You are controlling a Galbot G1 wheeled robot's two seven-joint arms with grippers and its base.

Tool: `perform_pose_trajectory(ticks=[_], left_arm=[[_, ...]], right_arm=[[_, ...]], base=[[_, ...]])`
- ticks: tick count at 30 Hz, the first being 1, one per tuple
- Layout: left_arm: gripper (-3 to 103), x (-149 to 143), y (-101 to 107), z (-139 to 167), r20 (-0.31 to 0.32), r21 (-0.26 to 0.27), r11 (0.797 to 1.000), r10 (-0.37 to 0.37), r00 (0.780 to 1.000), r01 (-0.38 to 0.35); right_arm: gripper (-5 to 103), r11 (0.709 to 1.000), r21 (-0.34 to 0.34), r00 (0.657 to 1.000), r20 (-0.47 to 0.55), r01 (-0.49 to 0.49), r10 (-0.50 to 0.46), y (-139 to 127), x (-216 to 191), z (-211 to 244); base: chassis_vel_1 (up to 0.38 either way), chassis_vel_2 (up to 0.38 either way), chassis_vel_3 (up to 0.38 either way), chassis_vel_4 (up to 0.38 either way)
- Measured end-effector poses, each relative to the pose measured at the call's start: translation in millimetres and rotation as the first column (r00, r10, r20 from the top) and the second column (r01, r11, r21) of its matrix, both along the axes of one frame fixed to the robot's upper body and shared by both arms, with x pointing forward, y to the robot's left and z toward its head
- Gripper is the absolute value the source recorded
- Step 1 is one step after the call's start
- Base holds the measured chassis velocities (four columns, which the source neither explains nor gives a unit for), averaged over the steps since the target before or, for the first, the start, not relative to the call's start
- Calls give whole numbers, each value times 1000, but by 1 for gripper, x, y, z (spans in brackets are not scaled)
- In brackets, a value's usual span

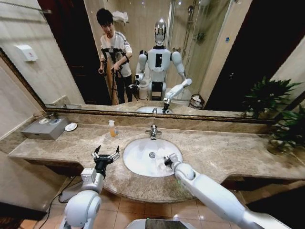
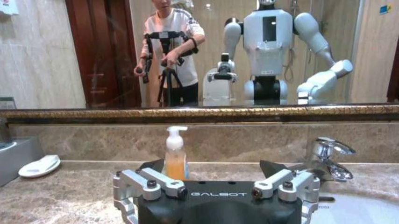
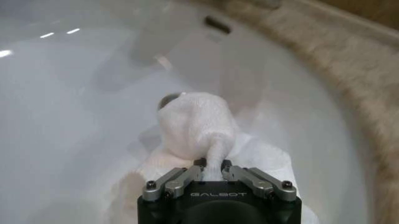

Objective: Pick up the towel from the sink counter and wipe the mirror surface.

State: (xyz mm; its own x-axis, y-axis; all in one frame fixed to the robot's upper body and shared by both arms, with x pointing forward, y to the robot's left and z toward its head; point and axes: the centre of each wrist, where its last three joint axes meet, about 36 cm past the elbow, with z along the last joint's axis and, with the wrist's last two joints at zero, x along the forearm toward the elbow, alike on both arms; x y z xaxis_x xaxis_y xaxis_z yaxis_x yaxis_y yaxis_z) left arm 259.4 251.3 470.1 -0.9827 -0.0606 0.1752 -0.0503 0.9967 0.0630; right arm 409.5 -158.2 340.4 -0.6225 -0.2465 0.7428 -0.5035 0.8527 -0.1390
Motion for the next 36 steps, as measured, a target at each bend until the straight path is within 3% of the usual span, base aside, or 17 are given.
perform_pose_trajectory(ticks=[3, 9, 16, 21, 27, 31, 36], left_arm=[[100, 0, 0, 0, 0, 0, 1000, 0, 1000, 0], [100, 0, 0, 0, 0, 0, 1000, 0, 1000, 0], [100, 0, 0, 0, 0, 0, 1000, 0, 1000, 0], [100, 0, 0, 0, 0, 0, 1000, 0, 1000, 0], [100, 0, 0, 0, 0, 0, 1000, 0, 1000, 0], [100, 0, 0, 0, 0, 0, 1000, 0, 1000, 0], [100, 0, 0, 0, 0, 0, 1000, 0, 1000, 0]], right_arm=[[8, 1000, 2, 1000, 1, -17, 17, 8, -4, 0], [8, 1000, 17, 998, 62, -4, 3, 30, 37, 14], [8, 1000, -6, 999, 34, 27, -27, 17, 69, 16], [8, 1000, -9, 1000, 11, 3, -3, 8, 51, 15], [8, 998, 5, 998, -13, -59, 59, 18, 13, 15], [8, 998, 21, 998, 8, -56, 56, 27, 17, 14], [8, 1000, 23, 997, 76, 1, -3, 30, 55, 13]], base=[[0, 0, 0, 0], [0, 0, 0, 0], [0, 0, 0, 0], [0, 0, 0, 0], [0, 0, 0, 0], [0, 0, 0, 0], [0, 0, 0, 0]])
